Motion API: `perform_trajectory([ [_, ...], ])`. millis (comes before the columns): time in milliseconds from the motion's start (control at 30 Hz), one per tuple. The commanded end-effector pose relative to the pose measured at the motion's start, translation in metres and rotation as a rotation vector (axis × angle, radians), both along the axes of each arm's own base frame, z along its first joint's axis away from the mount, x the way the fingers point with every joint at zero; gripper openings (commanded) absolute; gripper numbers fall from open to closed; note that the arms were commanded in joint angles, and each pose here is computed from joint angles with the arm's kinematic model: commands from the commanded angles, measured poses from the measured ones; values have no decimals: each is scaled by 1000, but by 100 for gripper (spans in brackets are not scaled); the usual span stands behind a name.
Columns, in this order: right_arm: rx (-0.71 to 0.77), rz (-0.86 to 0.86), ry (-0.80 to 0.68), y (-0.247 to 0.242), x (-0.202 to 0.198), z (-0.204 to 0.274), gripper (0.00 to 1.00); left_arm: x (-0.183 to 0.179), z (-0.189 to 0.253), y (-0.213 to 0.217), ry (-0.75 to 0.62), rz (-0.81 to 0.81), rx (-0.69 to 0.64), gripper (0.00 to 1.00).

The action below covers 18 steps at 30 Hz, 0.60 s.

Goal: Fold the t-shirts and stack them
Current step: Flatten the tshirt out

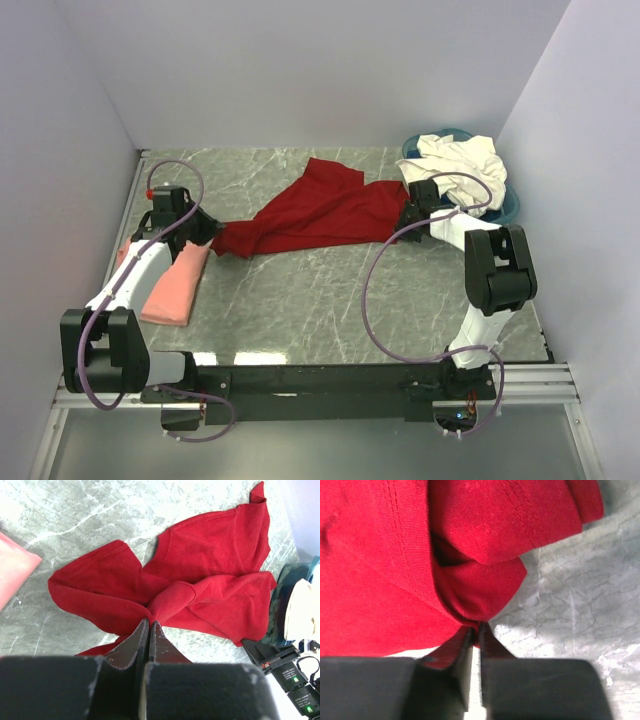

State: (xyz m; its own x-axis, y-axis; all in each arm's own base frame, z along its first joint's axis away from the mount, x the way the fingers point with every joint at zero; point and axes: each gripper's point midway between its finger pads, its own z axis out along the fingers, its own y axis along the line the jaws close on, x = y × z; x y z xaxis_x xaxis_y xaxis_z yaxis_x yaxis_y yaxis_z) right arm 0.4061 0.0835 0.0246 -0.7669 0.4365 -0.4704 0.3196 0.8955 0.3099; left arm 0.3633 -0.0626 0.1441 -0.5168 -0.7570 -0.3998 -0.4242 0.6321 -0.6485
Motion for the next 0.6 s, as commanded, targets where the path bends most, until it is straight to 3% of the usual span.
perform_trajectory([
  [0, 7, -8, -31, 1, 8, 7, 4, 4, 15, -1, -63, -3, -14, 1],
  [167, 32, -11, -66, 3, 1, 31, 0, 2, 16, 1, -60, 2, 0, 1],
  [300, 63, 5, -155, 5, -14, 81, 0, -2, 13, 2, -52, 3, 3, 1],
  [567, 60, 15, -282, -7, -67, 143, 0, -16, -7, 1, -20, 8, -8, 1],
])
